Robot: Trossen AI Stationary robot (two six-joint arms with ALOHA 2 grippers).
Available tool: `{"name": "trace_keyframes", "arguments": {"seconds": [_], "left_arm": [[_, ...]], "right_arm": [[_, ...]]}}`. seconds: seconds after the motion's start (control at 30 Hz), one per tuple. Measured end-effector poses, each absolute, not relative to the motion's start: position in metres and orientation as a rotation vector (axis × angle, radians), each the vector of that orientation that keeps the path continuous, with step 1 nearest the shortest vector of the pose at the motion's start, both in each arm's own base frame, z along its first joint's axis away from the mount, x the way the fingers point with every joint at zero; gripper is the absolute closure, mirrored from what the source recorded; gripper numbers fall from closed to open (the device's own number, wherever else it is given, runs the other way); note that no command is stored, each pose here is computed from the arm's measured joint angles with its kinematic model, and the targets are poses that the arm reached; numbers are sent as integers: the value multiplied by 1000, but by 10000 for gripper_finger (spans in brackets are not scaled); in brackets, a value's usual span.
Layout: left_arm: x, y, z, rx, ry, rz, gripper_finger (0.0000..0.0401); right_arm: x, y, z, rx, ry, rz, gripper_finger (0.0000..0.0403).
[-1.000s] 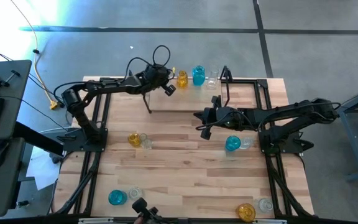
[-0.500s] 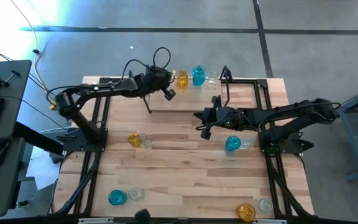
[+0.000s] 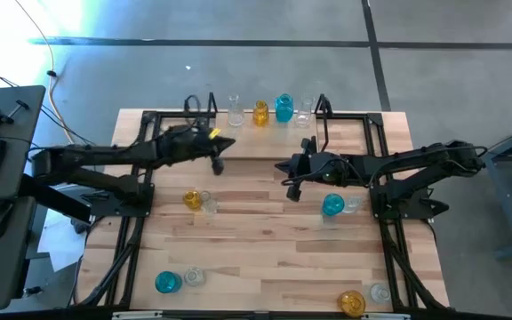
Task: Sort vases onto shelf
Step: Put the transparent vase on the shelf aligned with the other transparent vase
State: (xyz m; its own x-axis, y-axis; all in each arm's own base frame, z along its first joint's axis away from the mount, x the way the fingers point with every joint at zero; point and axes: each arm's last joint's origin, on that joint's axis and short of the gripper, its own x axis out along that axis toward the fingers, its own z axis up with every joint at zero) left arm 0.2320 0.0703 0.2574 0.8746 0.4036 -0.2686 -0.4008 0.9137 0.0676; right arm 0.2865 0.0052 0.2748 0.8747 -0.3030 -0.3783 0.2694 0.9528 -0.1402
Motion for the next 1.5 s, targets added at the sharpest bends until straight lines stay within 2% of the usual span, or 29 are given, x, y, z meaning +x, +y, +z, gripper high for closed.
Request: {"name": "trace_keyframes", "arguments": {"seconds": [0.4,0.57,0.7,0.9,1.2,1.33,1.5], "left_arm": [[189,41,239,22,76,244,401],[180,39,226,24,69,236,401],[176,38,219,24,64,236,401],[171,37,214,64,68,238,401],[160,45,198,63,21,299,401],[157,49,195,63,15,331,401],[155,55,195,63,15,367,401]], "right_arm": [[288,27,282,-9,318,-230,402],[295,32,275,29,318,-244,383],[307,36,265,38,322,-238,347],[335,41,260,49,324,-239,267],[402,53,231,104,372,-237,148],[436,59,220,139,369,-236,125],[472,59,211,191,342,-251,123]]}}
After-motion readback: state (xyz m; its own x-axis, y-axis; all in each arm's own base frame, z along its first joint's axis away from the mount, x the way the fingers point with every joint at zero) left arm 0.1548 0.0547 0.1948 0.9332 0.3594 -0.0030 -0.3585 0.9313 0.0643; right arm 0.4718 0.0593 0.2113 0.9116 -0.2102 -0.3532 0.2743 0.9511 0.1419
